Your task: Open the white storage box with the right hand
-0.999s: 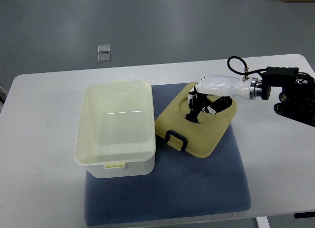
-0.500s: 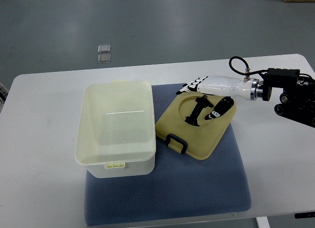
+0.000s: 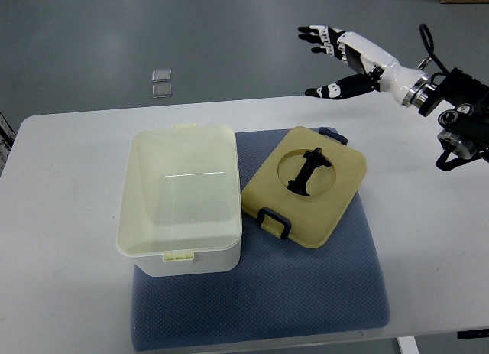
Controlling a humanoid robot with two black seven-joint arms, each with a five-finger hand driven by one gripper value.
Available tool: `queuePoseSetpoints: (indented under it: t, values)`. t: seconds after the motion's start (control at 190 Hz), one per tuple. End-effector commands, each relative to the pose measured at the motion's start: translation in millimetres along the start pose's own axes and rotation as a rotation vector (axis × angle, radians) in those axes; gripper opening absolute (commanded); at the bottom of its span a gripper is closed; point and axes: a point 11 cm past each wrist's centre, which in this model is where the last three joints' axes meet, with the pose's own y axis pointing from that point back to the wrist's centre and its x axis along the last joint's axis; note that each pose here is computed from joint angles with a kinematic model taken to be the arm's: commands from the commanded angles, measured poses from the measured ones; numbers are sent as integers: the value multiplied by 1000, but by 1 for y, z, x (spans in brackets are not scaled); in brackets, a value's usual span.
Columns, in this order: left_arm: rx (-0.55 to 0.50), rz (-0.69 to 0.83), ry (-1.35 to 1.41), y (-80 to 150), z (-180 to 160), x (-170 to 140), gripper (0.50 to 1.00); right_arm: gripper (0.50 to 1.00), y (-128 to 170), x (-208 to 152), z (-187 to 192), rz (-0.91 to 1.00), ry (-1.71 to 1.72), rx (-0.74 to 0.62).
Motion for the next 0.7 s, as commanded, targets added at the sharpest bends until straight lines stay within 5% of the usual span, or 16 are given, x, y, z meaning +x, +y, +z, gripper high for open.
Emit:
queuePoseSetpoints:
  t: [0.0, 0.347, 0.694]
  values:
    - [0, 0, 0, 0, 0, 0, 1000, 913, -3, 4, 8, 137, -178, 20]
    - [0, -3, 3, 0, 0, -1, 1000, 913, 12, 13, 62, 394, -548, -213]
    - [-2, -2, 3, 0, 1, -1, 1000, 930, 7, -28, 77, 414, -697, -178]
